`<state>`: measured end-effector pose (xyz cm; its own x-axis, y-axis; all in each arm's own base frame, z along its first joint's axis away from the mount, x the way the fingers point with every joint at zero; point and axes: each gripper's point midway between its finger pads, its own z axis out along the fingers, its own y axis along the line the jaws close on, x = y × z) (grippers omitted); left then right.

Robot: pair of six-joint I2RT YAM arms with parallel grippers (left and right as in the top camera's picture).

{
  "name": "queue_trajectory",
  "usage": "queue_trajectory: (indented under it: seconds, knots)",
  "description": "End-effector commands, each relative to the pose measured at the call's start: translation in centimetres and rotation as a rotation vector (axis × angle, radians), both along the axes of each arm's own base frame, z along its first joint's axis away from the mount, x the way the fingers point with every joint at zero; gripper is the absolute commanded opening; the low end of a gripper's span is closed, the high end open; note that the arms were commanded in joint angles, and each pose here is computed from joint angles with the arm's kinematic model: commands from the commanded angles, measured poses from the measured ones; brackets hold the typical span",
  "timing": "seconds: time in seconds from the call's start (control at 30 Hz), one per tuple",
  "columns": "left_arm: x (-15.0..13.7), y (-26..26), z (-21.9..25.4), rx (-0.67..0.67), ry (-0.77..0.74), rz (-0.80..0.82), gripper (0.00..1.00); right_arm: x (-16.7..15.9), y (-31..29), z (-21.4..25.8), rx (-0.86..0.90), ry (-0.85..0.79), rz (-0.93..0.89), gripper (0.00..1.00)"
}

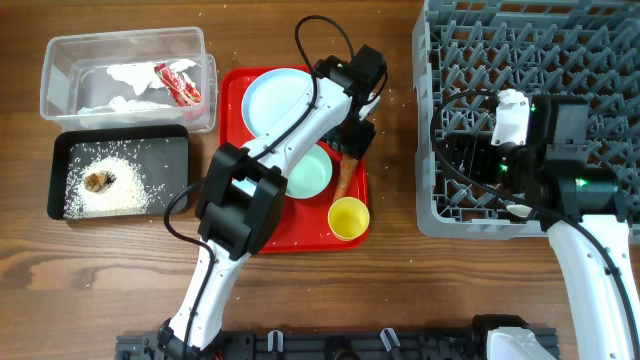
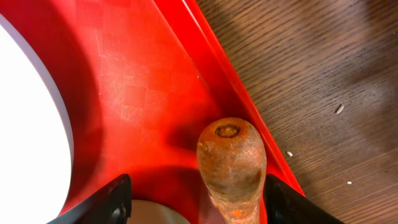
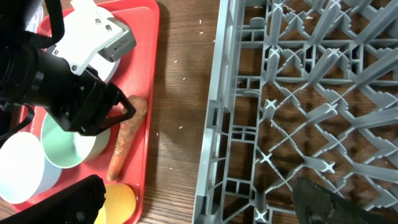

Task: Sort waste into correct bins and load items into the dishwasher rack
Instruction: 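Move the left gripper to the carrot and grasp its top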

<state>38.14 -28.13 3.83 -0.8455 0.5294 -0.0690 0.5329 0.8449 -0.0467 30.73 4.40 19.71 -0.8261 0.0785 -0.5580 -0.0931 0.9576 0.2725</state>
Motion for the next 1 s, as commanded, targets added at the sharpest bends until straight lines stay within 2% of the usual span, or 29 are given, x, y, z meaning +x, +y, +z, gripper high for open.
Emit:
queue_trajectory:
  seconds: [0.0,0.33,0.57,0.77,0.87,0.97]
  knots:
    - [-0.9,0.3,-0.6,0.017,0.038,-0.040,0.62,0.4,-0.3,0.6,-0.002,-0.011,-0.018,0.99]
    - [-2.1,-0.5,-1.0,0.014,0.067,-0.020,0.64,0.3,-0.3,0.5,-0.002,-0.002,-0.018,0.99]
    - [-3.7,-0.7,-3.6,0.033,0.094,0.042,0.64,0.3,-0.3,0.5,-0.002,-0.003,-0.018,0.99]
    - [-3.9,-0.4,-4.2,0.040,0.103,0.062,0.41,0.3,-0.3,0.5,-0.002,-0.004,-0.018,0.99]
    - [-3.9,-0.4,-4.2,0.037,0.101,0.073,0.22,0.3,-0.3,0.5,-0.002,-0.004,-0.018,0.99]
    - [-3.5,-0.7,-3.5,0.029,0.091,0.073,0.09,0.3,-0.3,0.5,-0.002,-0.004,-0.018,0.99]
